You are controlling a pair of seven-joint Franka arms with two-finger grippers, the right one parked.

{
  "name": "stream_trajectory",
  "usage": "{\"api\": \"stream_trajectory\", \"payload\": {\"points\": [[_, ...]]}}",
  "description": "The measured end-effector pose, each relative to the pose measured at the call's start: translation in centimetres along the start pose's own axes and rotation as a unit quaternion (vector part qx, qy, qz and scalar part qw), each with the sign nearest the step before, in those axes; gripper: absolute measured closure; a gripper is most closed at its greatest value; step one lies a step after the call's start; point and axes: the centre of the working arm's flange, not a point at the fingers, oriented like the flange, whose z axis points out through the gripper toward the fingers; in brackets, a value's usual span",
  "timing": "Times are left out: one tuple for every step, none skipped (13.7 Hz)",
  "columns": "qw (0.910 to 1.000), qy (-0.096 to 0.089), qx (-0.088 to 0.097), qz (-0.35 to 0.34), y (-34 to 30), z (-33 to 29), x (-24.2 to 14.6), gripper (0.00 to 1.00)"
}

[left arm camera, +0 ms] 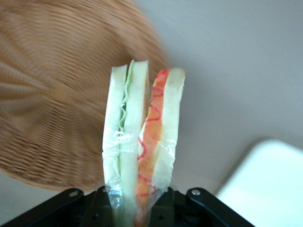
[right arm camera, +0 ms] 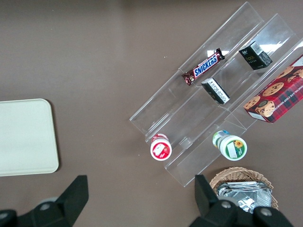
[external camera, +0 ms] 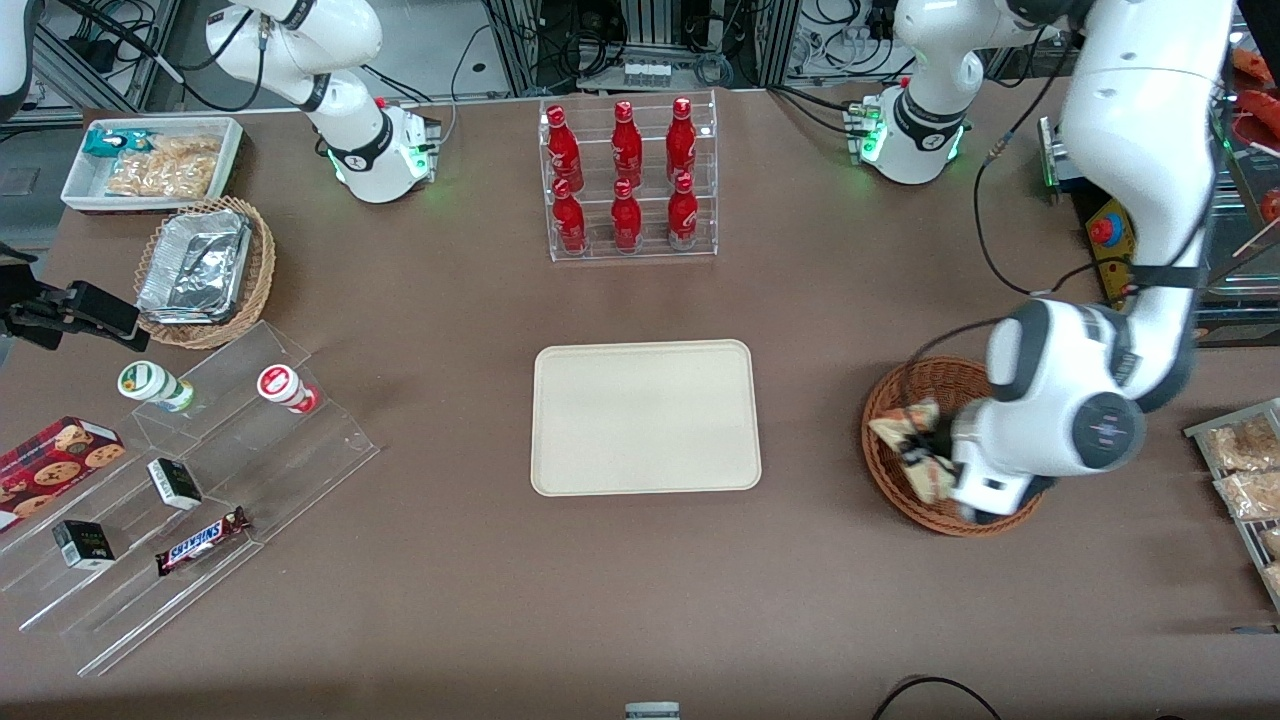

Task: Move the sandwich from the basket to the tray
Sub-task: 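Lift the sandwich and carry it toward the cream tray, then lower the sandwich onto the tray and open the left gripper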

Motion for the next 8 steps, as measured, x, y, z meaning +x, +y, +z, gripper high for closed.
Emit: {"api": "stream_trajectory", "payload": {"points": [[0.9988, 0.011, 0.020, 0.043, 4.3, 0.7, -3.1, 0.84], [0.9967, 0.017, 0.032, 0.073, 8.4, 1.6, -6.3, 0.84], [0.9951, 0.022, 0.039, 0.088, 12.1, 2.6, -9.5, 0.84], [0.9945, 0.028, 0.039, 0.093, 15.4, 3.6, -12.1, 0.84], [0.9946, 0.037, 0.035, 0.091, 18.6, 4.7, -14.3, 0.84], [0.9947, 0.041, 0.032, 0.088, 21.3, 6.1, -15.9, 0.84], [0.9946, 0.043, 0.033, 0.088, 23.5, 7.7, -17.1, 0.84], [0.9945, 0.043, 0.035, 0.089, 25.1, 9.5, -17.6, 0.84]]}}
